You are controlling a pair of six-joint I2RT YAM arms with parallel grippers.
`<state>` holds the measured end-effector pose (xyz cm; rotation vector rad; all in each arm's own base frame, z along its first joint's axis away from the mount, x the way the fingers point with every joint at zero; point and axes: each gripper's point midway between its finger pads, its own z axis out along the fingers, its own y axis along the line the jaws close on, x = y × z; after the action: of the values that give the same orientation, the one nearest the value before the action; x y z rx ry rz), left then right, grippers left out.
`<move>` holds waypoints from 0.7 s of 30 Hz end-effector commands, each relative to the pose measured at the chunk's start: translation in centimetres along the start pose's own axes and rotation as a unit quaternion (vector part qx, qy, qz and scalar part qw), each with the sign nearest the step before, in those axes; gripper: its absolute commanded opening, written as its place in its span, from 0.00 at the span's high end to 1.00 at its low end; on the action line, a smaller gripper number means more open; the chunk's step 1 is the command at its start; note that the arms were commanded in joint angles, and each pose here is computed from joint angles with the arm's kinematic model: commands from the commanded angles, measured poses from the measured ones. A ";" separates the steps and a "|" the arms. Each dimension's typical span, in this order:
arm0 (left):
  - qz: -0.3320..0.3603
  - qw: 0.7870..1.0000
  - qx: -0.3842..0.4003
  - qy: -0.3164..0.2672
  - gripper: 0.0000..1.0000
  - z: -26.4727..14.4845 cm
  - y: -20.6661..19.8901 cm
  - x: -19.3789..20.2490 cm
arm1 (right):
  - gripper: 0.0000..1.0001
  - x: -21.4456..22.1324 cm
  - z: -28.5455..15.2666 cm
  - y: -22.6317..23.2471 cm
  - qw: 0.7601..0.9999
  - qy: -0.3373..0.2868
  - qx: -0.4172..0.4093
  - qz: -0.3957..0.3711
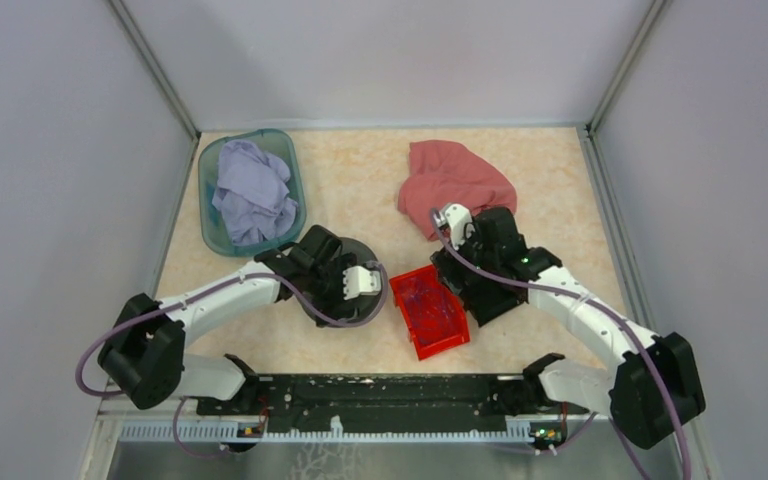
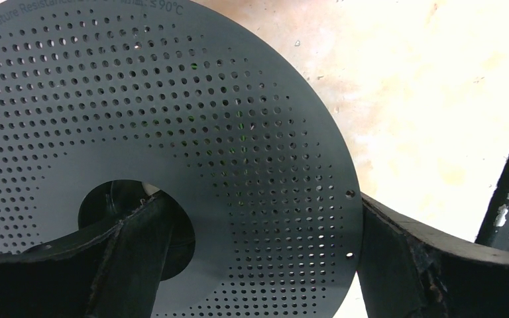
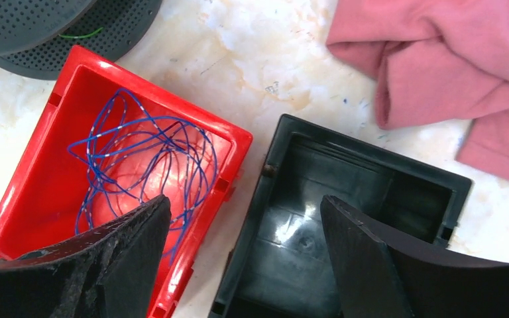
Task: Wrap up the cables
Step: Move the cable reel to the center of the board, then adjust the storage box at the center of the board.
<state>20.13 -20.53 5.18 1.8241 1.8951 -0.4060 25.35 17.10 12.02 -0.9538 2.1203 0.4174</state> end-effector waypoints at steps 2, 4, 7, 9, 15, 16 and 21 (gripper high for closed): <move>0.033 0.999 -0.020 -0.006 0.00 -1.0 0.9 -0.9 | 0.17 -0.5 1.5 0.3 1.000 -0.003 0.016 0.006; 0.034 0.999 -0.022 -0.006 0.00 -1.1 1.0 -0.9 | 0.17 -0.2 2.1 0.2 1.000 0.006 0.024 0.004; 0.036 0.999 -0.024 -0.006 0.00 -1.1 1.0 -0.9 | 0.18 0.0 2.6 -0.3 0.999 0.018 0.048 0.003; 0.038 0.999 -0.025 -0.008 0.00 -1.1 1.0 -0.9 | 0.20 -0.1 2.8 -0.9 0.997 0.022 0.067 0.007; 0.041 0.999 -0.026 -0.012 0.00 -1.1 1.1 -1.2 | 0.29 0.0 2.6 -3.0 0.991 0.033 0.127 0.020; 0.042 0.999 -0.025 -0.012 0.00 -1.2 1.1 -1.2 | 0.30 0.0 2.6 -3.3 0.990 0.035 0.134 0.020; 0.051 0.998 -0.030 -0.014 0.00 -1.8 1.3 -1.5 | 0.37 0.6 2.5 -5.2 0.982 0.052 0.181 0.028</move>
<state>20.59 -20.24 5.75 1.8556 1.8408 -0.3542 27.51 15.46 8.04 -0.8293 2.2657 0.1136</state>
